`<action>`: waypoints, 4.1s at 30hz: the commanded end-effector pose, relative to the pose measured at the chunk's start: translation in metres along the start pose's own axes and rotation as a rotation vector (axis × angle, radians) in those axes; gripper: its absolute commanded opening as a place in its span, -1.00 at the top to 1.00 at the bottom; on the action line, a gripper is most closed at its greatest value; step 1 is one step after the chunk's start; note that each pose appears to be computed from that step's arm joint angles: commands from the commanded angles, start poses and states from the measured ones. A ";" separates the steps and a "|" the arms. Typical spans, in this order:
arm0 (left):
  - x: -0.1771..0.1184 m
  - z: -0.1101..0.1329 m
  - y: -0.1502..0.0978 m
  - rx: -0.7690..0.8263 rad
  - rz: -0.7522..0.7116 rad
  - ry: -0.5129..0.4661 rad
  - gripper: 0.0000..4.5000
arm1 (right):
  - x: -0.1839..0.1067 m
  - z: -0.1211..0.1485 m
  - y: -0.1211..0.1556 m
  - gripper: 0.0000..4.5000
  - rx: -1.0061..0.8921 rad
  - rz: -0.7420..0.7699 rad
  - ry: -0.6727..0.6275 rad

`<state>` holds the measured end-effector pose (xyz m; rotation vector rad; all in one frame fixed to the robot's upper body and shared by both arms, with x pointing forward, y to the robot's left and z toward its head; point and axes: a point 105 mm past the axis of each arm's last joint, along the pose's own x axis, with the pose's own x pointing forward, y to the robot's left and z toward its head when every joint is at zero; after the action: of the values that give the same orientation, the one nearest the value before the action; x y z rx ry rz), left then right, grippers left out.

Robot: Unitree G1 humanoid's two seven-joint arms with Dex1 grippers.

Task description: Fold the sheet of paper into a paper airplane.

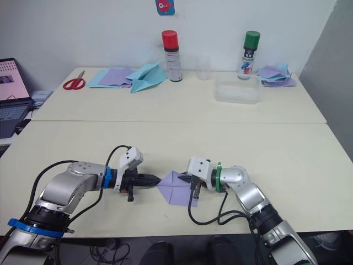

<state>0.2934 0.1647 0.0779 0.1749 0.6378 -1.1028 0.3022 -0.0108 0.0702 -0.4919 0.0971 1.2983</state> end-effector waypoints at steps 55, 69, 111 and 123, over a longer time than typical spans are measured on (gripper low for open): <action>-0.001 -0.024 0.003 -0.072 0.052 0.073 1.00 | 0.004 0.041 0.019 0.99 0.076 0.129 0.030; 0.000 -0.020 0.006 -0.059 0.063 0.064 1.00 | 0.008 0.010 0.004 0.99 0.104 0.021 0.122; 0.004 -0.005 -0.008 0.189 0.041 0.030 1.00 | 0.014 0.002 0.003 0.99 0.061 0.035 0.145; 0.007 -0.028 -0.010 0.059 0.012 0.098 1.00 | 0.005 0.037 -0.013 0.99 0.002 -0.016 -0.026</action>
<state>0.2841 0.1578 0.0773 0.3081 0.5719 -1.1418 0.3016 0.0087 0.0788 -0.5094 0.1745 1.3207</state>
